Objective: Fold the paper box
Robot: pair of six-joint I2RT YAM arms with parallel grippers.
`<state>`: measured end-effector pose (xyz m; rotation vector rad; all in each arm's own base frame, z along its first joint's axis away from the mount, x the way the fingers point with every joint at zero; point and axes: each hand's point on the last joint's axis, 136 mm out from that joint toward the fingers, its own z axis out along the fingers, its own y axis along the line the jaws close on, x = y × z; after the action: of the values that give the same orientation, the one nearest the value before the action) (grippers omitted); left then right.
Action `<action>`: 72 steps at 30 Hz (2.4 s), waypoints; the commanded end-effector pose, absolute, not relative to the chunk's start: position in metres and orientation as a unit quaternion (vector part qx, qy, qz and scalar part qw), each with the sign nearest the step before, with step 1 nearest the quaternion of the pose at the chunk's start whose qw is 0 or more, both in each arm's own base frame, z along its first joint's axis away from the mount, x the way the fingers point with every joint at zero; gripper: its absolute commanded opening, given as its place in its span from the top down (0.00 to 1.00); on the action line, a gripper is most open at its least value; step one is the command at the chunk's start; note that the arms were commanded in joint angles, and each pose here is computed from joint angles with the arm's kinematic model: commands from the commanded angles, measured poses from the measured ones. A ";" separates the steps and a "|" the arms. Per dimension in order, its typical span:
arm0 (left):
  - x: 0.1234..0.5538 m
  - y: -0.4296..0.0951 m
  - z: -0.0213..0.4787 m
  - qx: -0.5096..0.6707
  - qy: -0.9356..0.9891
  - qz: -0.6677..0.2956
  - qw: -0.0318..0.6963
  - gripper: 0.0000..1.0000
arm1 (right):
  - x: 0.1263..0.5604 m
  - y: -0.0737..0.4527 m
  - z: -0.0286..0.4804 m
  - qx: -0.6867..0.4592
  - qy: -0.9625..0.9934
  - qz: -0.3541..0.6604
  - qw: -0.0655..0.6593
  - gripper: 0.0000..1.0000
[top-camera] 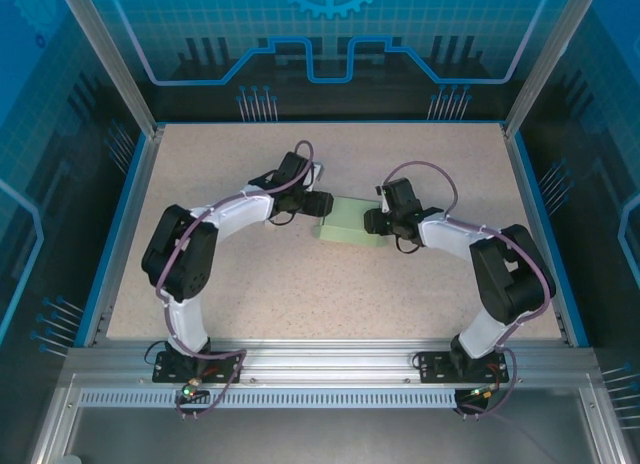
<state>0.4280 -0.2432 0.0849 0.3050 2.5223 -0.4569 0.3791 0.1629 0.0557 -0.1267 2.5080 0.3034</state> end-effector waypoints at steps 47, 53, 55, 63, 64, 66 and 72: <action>0.467 -0.316 0.082 0.217 0.904 -0.284 0.233 0.29 | 0.266 0.182 0.074 -0.182 0.955 0.086 0.220 0.42; 0.449 -0.322 0.082 0.236 0.901 -0.310 0.189 0.30 | 0.260 0.184 0.072 -0.184 0.955 0.102 0.207 0.42; 0.441 -0.318 0.082 0.238 0.903 -0.310 0.177 0.30 | 0.257 0.184 0.070 -0.182 0.956 0.109 0.201 0.42; 0.430 -0.304 0.089 0.229 0.909 -0.293 0.189 0.30 | 0.258 0.185 0.069 -0.160 0.955 0.151 0.197 0.42; 0.432 -0.303 0.093 0.226 0.908 -0.291 0.199 0.30 | 0.258 0.189 0.067 -0.156 0.955 0.162 0.192 0.42; 0.434 -0.299 0.101 0.219 0.907 -0.290 0.213 0.30 | 0.258 0.197 0.062 -0.153 0.954 0.181 0.186 0.42; 0.443 -0.274 0.129 0.181 0.905 -0.261 0.283 0.30 | 0.264 0.211 0.066 -0.188 0.943 0.163 0.221 0.42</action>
<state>0.4287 -0.2893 0.0921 0.5724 2.5281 -0.7587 0.2586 0.1979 0.0551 -0.4573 2.6811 0.4624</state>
